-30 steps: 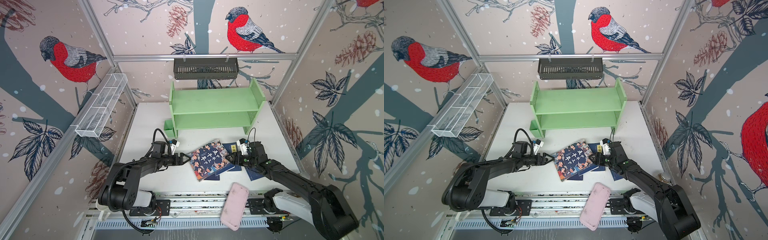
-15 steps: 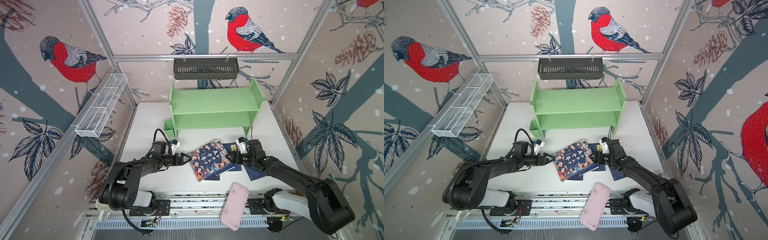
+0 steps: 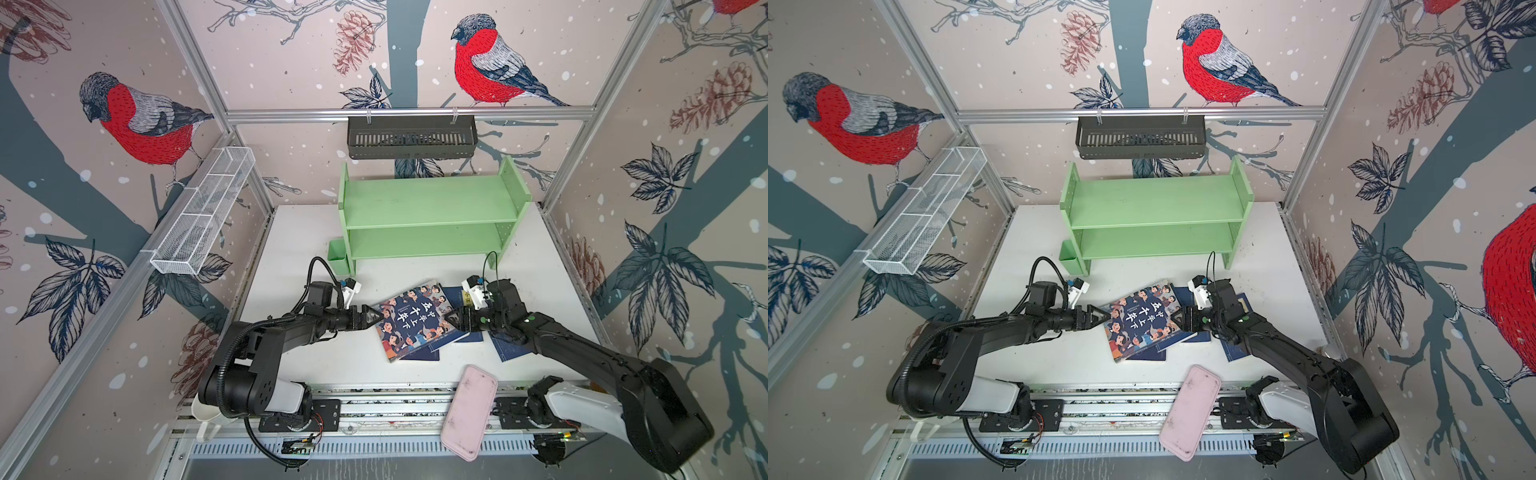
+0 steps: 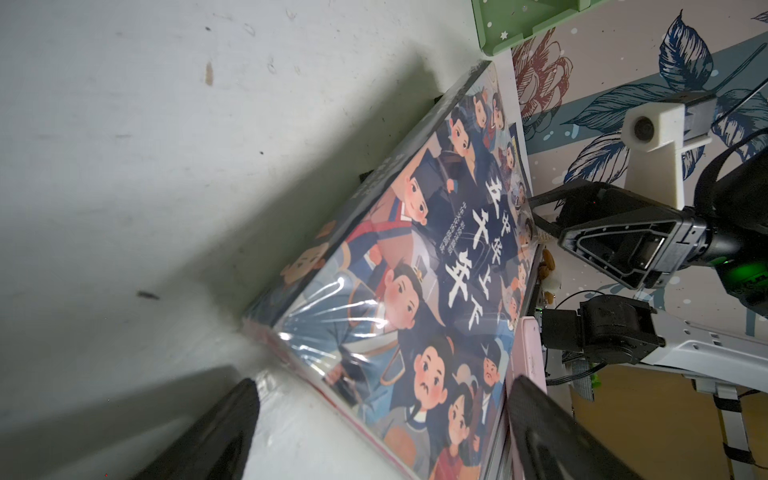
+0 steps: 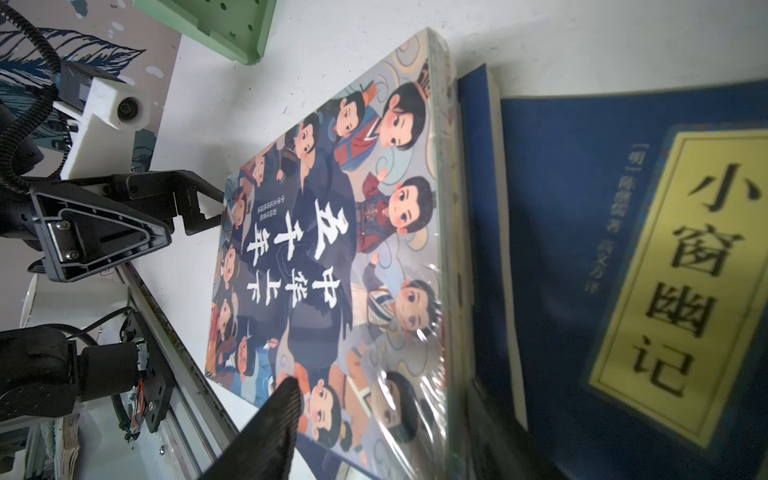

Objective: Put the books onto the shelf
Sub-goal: 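Close both grippers on the illustrated book's edges, pinching it between them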

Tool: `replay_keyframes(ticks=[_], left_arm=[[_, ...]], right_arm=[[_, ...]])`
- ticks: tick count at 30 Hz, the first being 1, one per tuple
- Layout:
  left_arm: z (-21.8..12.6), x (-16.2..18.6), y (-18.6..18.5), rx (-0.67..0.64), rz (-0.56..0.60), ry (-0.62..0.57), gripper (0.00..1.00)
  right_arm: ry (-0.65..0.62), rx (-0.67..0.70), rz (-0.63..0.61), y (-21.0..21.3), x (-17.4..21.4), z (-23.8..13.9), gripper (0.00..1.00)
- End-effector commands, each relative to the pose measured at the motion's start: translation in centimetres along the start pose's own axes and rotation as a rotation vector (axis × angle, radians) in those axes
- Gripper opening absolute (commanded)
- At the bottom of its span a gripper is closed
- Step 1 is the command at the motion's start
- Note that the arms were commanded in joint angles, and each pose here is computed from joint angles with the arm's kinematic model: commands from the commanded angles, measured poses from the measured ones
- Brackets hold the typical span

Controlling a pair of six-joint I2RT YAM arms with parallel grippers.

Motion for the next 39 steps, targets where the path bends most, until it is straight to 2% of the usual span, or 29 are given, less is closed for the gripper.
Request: replay_keyframes(ticks=[1,3,6,16,18,23,31,35,39], left_arm=[[-0.1,-0.3,-0.2,-0.010,0.043,-0.017,0.94],[-0.2,-0.3,-0.1,-0.025,0.048,-0.015,0.94],[-0.3,-0.7,-0.1,-0.074,0.069,-0.024,0.93],[-1.5,-3.8,-2.1,-0.104,0.250,-0.060,0.92],[-1.5,-4.5,-2.1,-0.151,0.236,-0.068,0.92],[-0.7,-5.5,-1.7,-0.152,0.226,-0.054,0.91],[0.9,-6.7,-2.3,-0.162,0.322,-0.073,0.89],[1.6,-7.3,-2.1,-0.187,0.312,-0.071,0.88],[2.4,-7.1,-1.8,-0.190,0.299,-0.051,0.87]], right_arm=[[-0.033,0.014,-0.019,0.4,-0.3,-0.7,0.65],[-0.069,0.063,-0.001,0.4,-0.6,-1.3,0.69],[-0.100,0.116,0.045,0.5,-0.8,-2.4,0.69],[0.026,-0.165,0.189,2.6,2.6,-3.3,0.70],[0.037,-0.190,0.213,2.7,3.3,-3.1,0.70],[0.049,-0.207,0.246,2.9,4.7,-2.4,0.71],[0.106,-0.207,0.246,4.1,5.6,-0.3,0.72],[0.115,-0.224,0.243,4.8,5.9,0.6,0.72],[0.098,-0.186,0.247,4.8,5.9,1.0,0.73]])
Point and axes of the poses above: each gripper's point midway between its finger pads, its own z axis out along the fingers, its own y axis along the line the jaws close on, x = y × z, the point moved 10 cm from there along -z, back along the fingers, and after that the axes turned 7 degrees about z, right-handed, at the moved point
